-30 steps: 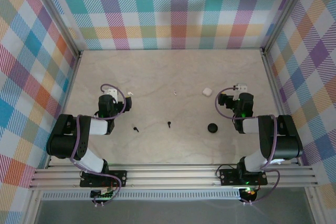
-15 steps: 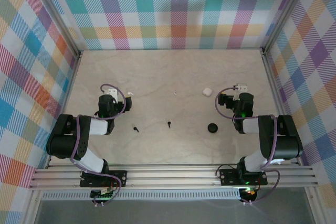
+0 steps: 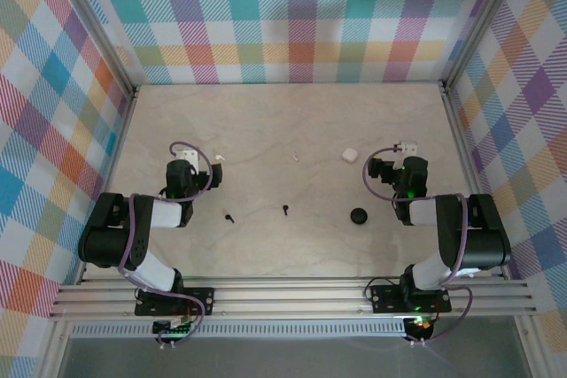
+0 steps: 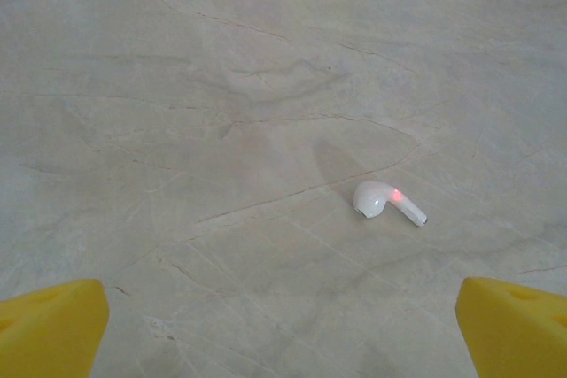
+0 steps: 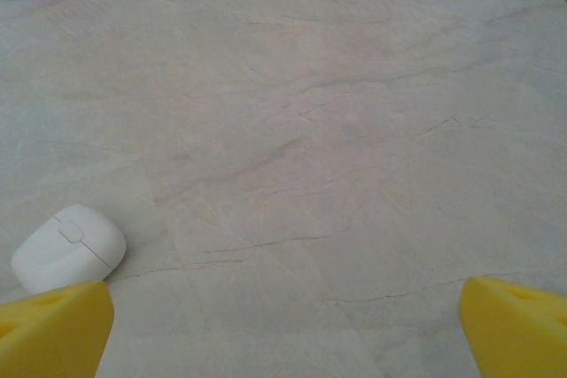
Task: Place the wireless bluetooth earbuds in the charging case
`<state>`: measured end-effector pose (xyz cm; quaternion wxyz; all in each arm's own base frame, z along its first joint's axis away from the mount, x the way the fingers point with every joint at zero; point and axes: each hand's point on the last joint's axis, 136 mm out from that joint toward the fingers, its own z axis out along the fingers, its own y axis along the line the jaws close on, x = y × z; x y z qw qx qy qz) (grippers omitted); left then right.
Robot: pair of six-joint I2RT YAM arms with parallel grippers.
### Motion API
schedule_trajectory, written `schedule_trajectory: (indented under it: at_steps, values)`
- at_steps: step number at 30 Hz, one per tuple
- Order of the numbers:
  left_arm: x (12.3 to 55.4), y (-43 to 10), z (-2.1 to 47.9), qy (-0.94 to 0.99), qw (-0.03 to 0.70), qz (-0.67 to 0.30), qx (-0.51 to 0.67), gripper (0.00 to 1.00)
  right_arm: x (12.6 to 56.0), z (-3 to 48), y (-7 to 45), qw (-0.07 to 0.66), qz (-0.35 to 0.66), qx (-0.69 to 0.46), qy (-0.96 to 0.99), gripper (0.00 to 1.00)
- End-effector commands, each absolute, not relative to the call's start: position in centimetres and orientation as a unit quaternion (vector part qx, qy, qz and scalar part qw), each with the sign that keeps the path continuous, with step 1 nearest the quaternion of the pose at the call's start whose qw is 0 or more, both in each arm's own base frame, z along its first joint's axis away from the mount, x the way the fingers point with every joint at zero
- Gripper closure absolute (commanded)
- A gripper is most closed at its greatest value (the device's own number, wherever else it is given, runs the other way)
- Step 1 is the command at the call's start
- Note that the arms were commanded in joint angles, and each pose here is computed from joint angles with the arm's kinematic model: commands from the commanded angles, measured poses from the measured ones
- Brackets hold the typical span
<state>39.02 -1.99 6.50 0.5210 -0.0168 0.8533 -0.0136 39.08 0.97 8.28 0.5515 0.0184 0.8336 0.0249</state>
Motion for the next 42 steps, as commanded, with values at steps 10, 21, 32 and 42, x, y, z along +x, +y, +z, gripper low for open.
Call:
schedule_trajectory:
  at_steps: [10,21,32,42]
  values:
    - [40.2,-1.1,10.5,0.852,0.523,-0.005,-0.037,0.00,39.6,10.5,2.1,0.553,0.045,-0.012,0.832,0.00]
    - [37.3,-1.1,18.6,0.844,0.525,-0.047,-0.098,0.00,35.4,15.7,3.6,0.315,0.145,0.151,0.926,0.00]
    - [32.2,-12.6,15.5,0.894,0.408,-0.182,-0.033,0.12,23.0,12.0,8.4,0.080,0.115,0.132,0.981,0.00]
    - [26.7,-25.5,12.5,0.900,0.351,-0.249,0.066,0.13,19.4,8.0,8.7,-0.003,0.034,0.094,0.995,0.05]
